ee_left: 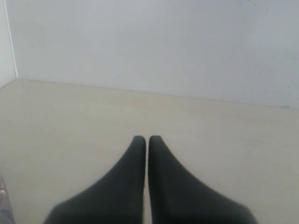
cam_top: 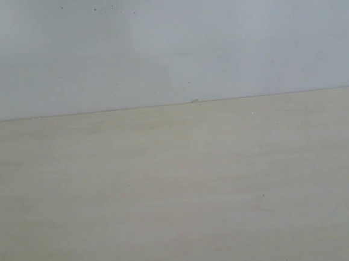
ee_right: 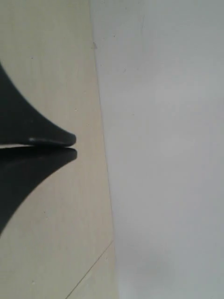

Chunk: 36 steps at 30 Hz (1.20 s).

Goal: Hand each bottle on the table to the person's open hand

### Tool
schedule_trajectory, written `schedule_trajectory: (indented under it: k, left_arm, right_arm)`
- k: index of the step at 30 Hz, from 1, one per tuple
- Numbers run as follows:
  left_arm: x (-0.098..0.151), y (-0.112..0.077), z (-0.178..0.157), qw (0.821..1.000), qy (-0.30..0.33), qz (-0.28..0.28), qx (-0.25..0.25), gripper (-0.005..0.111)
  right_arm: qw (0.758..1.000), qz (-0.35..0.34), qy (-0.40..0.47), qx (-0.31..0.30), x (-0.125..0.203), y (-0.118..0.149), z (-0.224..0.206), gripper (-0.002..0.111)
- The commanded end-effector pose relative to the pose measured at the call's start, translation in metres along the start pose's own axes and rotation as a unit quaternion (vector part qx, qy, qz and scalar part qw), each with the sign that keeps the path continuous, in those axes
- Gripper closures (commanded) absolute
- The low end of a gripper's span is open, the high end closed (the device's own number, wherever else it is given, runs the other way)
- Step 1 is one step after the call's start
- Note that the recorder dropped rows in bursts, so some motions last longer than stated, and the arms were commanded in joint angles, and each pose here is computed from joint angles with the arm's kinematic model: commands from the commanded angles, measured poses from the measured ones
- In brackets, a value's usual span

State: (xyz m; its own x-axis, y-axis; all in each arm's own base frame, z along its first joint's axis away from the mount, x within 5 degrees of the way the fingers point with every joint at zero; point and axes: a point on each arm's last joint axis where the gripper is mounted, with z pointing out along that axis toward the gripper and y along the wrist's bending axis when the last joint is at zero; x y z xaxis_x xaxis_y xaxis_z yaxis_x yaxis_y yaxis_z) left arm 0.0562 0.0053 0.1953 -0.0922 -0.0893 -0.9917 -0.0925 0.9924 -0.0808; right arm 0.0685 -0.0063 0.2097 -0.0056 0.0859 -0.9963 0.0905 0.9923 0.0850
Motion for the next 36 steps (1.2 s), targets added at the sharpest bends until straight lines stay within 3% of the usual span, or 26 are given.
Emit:
schedule_trajectory:
  k: [1,14,36]
  left_arm:
    - [-0.002,0.0,0.0,1.0,-0.004,0.003,-0.001,0.103]
    - [-0.002,0.0,0.0,1.0,-0.004,0.003,-0.001,0.103]
    - [-0.002,0.0,0.0,1.0,-0.004,0.003,-0.001,0.103]
  right_arm:
    - [1.0,0.001,-0.002,0.014,0.001,-0.002,0.0,0.109]
    - [0.994,0.013,0.095,0.047,0.019,-0.007,-0.002,0.109]
    - [0.994,0.014,0.097,0.047,0.019,-0.007,-0.002,0.109]
